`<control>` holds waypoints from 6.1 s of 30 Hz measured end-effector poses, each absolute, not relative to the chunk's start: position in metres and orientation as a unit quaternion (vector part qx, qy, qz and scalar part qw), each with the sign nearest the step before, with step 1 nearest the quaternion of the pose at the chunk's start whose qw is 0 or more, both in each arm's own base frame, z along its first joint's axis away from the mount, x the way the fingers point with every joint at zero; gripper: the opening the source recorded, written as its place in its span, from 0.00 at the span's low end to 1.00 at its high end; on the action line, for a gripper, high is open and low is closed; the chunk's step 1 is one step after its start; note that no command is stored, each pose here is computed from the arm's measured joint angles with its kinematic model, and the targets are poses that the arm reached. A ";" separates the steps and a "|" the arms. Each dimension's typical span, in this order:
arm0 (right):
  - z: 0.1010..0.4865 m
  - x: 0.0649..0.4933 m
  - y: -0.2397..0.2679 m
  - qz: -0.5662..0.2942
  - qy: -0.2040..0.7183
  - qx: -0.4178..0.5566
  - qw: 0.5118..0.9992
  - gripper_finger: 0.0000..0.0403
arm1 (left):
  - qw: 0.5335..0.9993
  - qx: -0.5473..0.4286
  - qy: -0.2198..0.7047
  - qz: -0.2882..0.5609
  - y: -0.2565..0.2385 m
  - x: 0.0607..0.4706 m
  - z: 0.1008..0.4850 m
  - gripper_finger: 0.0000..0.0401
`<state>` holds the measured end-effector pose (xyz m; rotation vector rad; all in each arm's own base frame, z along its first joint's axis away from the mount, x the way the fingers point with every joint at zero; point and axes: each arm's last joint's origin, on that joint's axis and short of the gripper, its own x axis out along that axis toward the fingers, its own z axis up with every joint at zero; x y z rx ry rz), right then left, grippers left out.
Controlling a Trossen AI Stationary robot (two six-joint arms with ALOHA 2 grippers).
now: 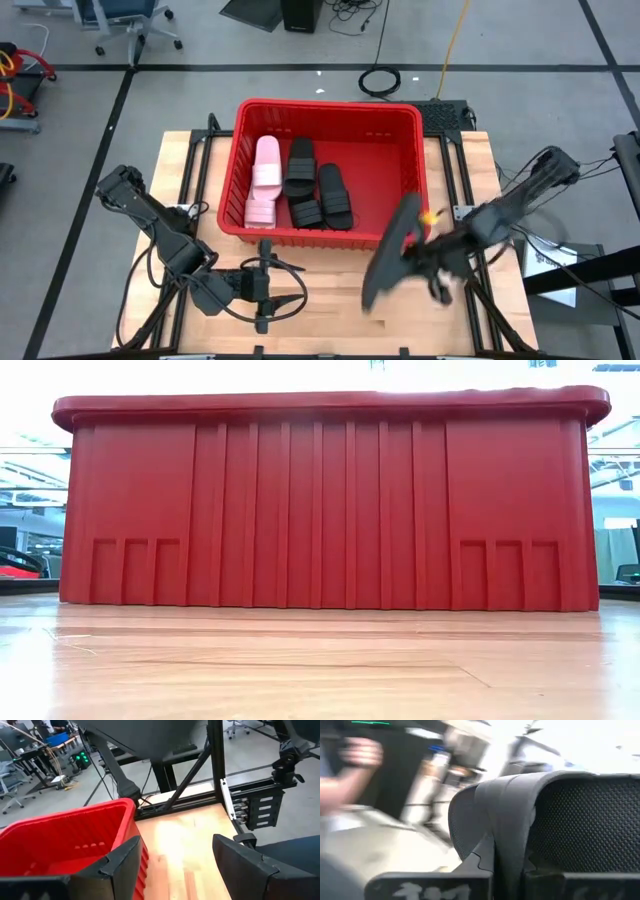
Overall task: Pick and place slides into bin
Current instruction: Put the black slide into the red bin, then return to Home Position
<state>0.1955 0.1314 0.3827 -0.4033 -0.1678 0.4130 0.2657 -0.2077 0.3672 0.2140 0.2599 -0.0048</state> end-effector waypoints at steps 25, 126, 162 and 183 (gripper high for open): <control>0.478 0.214 -0.083 -0.287 0.164 -0.128 0.935 0.01 | 0.983 0.132 0.128 0.020 -0.203 0.268 0.367 0.62; 0.185 0.381 -0.229 0.221 0.449 0.127 0.856 0.02 | 0.965 0.119 0.085 0.216 -0.034 0.193 0.455 0.62; 0.240 0.374 -0.232 0.100 0.448 0.022 0.888 0.59 | 0.965 0.120 0.085 0.216 -0.034 0.193 0.455 0.62; 0.401 0.307 -0.177 0.010 0.285 0.032 0.958 0.58 | 0.961 0.137 0.114 0.211 -0.034 0.187 0.450 0.62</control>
